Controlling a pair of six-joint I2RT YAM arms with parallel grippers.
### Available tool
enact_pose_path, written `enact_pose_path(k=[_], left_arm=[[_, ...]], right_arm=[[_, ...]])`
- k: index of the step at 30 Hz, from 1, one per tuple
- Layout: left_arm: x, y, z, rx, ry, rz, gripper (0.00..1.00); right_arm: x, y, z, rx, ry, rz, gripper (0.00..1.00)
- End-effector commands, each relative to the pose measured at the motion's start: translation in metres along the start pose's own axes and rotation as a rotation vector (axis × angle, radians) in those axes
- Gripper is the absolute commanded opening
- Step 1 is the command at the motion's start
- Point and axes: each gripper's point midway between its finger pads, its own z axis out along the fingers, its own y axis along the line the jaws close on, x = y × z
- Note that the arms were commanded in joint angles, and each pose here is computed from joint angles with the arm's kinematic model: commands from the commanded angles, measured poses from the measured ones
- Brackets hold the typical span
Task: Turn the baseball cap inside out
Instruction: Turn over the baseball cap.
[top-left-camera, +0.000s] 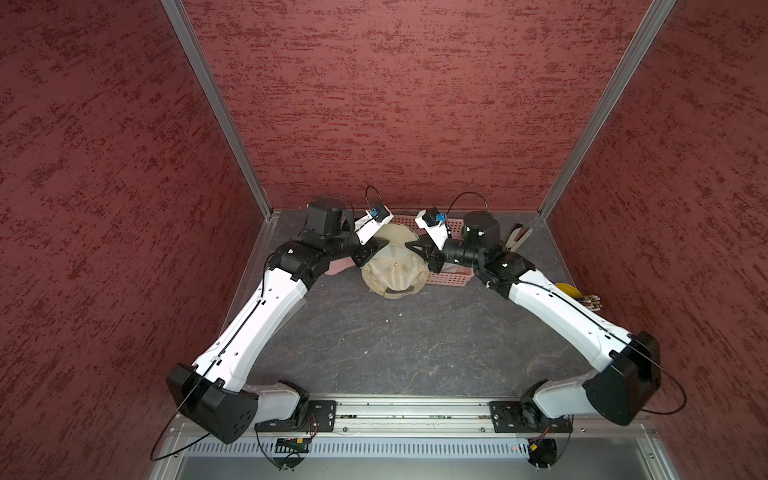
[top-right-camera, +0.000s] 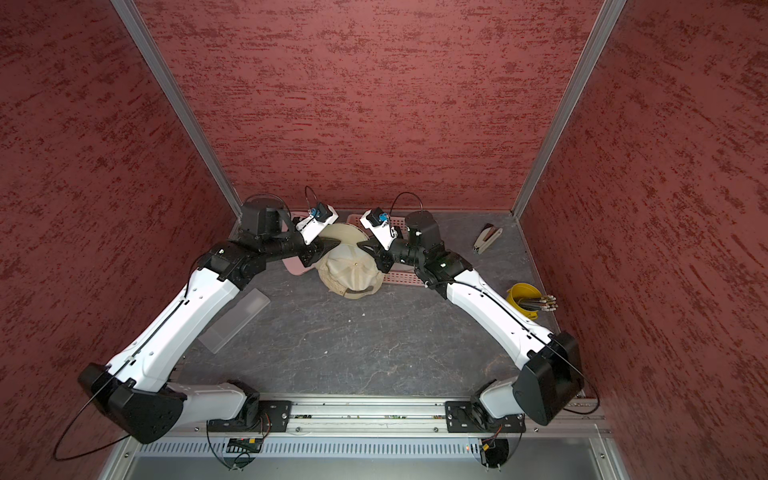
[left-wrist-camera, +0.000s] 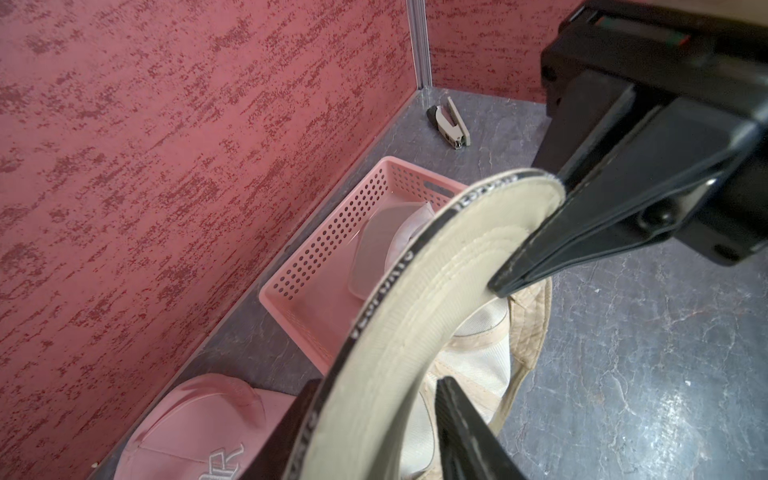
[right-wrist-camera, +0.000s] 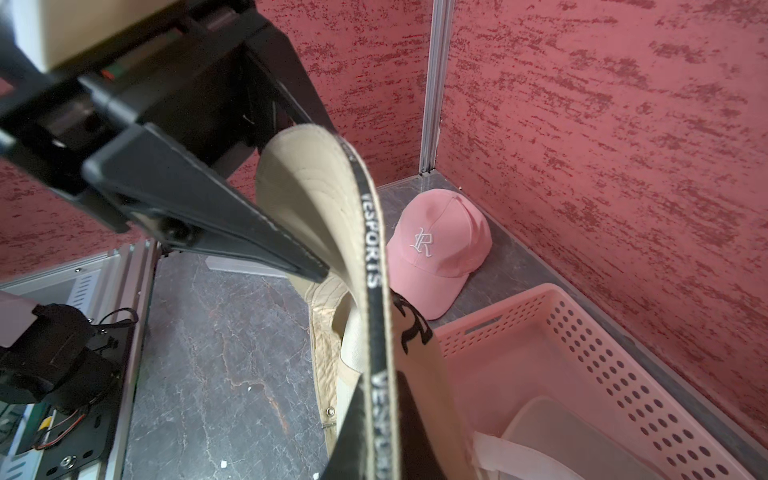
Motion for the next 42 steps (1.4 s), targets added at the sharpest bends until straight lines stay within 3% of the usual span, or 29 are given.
enact_pose_path(k=[1, 3, 4, 8, 9, 12, 13, 18, 22, 26, 29, 36, 40, 42], left_arm=[[-0.003, -0.014, -0.003, 0.073, -0.004, -0.001, 0.35], [-0.006, -0.022, -0.006, 0.112, -0.018, -0.011, 0.19], [-0.006, -0.026, -0.007, 0.13, -0.017, -0.015, 0.01], [-0.007, -0.026, -0.006, 0.094, -0.033, -0.052, 0.0], [-0.009, -0.022, -0.007, 0.072, -0.05, -0.07, 0.0], [-0.018, -0.011, -0.012, 0.009, -0.105, -0.123, 0.0], [-0.018, -0.005, -0.013, -0.024, -0.111, -0.15, 0.0], [-0.023, 0.024, -0.023, -0.167, -0.15, -0.305, 0.0], [-0.034, 0.038, -0.03, -0.232, -0.229, -0.424, 0.0], [-0.047, 0.046, -0.033, -0.265, -0.309, -0.56, 0.0], [-0.061, 0.036, -0.03, -0.229, -0.332, -0.583, 0.0], [-0.089, 0.004, -0.024, -0.093, -0.359, -0.617, 0.0], [-0.096, 0.015, -0.036, -0.149, -0.425, -0.656, 0.0], [-0.101, 0.016, -0.039, -0.137, -0.448, -0.664, 0.0]], right_arm=[[-0.033, 0.004, -0.006, -0.029, -0.114, -0.032, 0.0], [-0.033, -0.001, -0.005, -0.012, -0.117, -0.027, 0.0], [-0.033, -0.003, -0.004, -0.006, -0.121, -0.022, 0.0], [-0.033, -0.01, 0.0, 0.006, -0.139, 0.019, 0.0], [-0.032, -0.014, 0.001, 0.026, -0.137, 0.035, 0.04], [-0.022, -0.034, -0.002, 0.145, -0.123, 0.061, 0.5], [-0.019, -0.042, -0.007, 0.193, -0.124, 0.066, 0.56], [0.002, -0.074, -0.042, 0.391, -0.151, 0.123, 0.65], [0.024, -0.067, -0.045, 0.377, -0.163, 0.128, 0.62], [0.034, -0.044, -0.031, 0.238, -0.192, 0.167, 0.31], [0.031, -0.027, -0.014, 0.167, -0.227, 0.155, 0.18], [0.032, -0.045, 0.033, 0.154, -0.28, 0.208, 0.14], [0.057, -0.052, 0.081, 0.115, -0.171, 0.262, 0.13], [0.073, -0.057, 0.098, 0.139, -0.116, 0.279, 0.18]])
